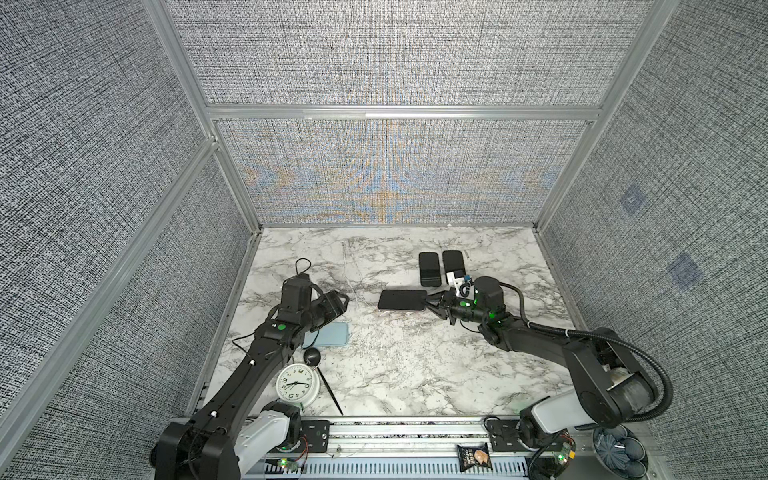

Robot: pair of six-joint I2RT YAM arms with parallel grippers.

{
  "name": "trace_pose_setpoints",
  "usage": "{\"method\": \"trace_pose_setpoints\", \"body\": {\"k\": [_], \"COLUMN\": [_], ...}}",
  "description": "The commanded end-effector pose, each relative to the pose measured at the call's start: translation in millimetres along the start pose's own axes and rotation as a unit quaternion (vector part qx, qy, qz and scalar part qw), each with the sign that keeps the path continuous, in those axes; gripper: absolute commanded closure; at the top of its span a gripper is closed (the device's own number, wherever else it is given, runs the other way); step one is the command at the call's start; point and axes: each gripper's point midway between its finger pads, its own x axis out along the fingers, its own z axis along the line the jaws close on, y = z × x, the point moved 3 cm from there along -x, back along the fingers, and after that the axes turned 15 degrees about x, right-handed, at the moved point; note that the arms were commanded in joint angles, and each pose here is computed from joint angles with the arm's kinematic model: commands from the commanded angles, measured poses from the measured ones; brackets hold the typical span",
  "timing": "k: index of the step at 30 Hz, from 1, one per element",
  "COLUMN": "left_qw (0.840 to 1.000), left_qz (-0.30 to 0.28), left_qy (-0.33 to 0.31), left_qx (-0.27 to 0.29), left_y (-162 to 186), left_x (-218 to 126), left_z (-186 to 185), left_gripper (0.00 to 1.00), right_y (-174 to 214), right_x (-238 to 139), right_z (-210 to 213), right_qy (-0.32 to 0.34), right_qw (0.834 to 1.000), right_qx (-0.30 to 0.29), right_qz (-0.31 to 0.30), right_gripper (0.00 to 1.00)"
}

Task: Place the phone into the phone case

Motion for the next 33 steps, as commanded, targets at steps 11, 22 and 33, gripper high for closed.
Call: {"method": "trace_pose_setpoints", "body": {"k": [11,22,33], "left_qw": [0.971,0.949,0.954], "left_qz": [0.072,0.11,0.131], "left_qy": [-0.224,-0.293,-0.264], "left_qx": [-0.032,-0.032,-0.057], "left_y": [29,25,21], "left_x": [-10,0,32], "left_z": [105,126,128], "left_gripper": [0.31,0.43,0.53], "right_y": [15,18,19], "right_x": [4,17,15], "right_z": [9,9,9], "right_qy": [0.012,0.016,0.019], "right_qw": [0.997,0.995,0.994], "right_qx": [-0.065,-0.067,-0.069], "right_qz": [0.048,0.074,0.077], "right_gripper": [0.96,0.96,0.97]}}
